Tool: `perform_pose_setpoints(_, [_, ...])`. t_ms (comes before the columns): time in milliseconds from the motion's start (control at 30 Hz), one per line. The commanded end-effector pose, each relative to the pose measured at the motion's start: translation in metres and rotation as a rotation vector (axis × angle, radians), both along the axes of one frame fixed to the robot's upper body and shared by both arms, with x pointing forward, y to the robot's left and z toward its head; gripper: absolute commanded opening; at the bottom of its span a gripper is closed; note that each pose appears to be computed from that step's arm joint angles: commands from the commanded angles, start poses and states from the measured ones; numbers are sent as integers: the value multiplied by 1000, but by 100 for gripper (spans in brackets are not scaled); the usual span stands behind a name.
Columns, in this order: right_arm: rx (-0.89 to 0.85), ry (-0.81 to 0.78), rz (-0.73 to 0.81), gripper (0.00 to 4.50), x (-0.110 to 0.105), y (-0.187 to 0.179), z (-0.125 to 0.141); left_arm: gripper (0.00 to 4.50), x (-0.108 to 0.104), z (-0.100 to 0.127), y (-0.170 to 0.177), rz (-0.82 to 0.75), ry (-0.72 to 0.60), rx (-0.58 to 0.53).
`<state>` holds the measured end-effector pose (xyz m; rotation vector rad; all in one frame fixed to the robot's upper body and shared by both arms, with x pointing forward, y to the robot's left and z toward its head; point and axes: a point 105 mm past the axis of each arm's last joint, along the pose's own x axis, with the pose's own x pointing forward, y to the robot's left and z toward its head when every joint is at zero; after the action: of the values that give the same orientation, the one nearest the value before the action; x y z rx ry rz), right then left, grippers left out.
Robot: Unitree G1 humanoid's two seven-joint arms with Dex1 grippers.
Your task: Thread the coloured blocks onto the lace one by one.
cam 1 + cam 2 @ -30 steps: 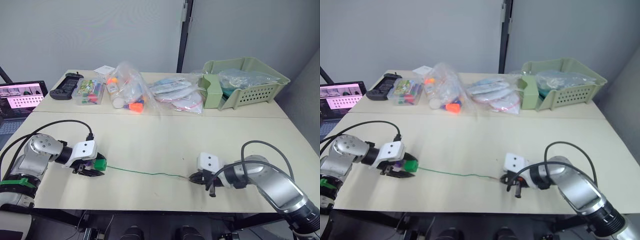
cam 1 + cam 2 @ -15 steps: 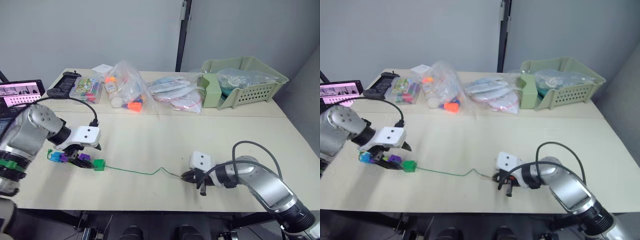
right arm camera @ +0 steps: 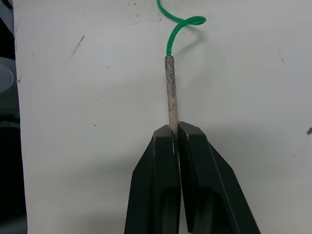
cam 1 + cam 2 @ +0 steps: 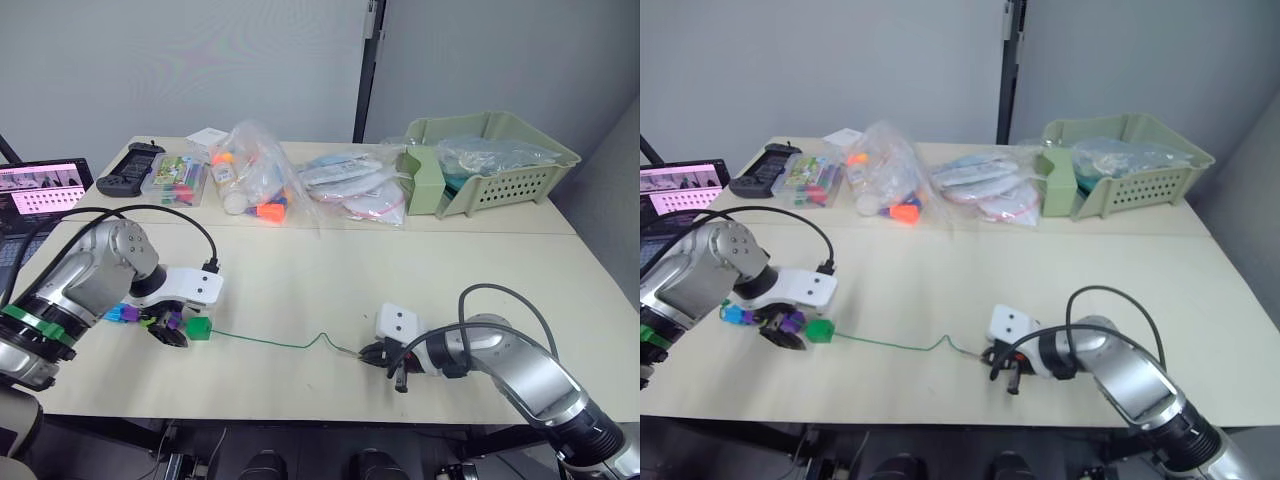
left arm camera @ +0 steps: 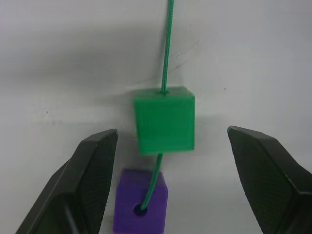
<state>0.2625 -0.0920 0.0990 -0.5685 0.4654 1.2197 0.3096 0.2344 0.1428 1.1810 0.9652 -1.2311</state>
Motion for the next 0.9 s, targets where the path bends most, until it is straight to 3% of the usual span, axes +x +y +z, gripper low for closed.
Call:
perform_pose_setpoints(33, [10,-29,12,0,-2,2,9,378,3,2,0,8,-43,9])
perform_pose_setpoints(167, [6,-25,9,0,-4,1,8,378,4,-5,-1,10,-41,11])
perform_pose_setpoints(467, [-2,-21,4,0,-5,-1,8,119,3,-11,-5,20,-24,-12])
perform_pose_setpoints(667, [-19,-14,-5,0,-4,-8,6,119,1,-12,-1,24,-8,-11])
perform_pose_setpoints(900, [-186,-13,-136,0,-3,-77,0,119,4,-17,47,127,-31,90])
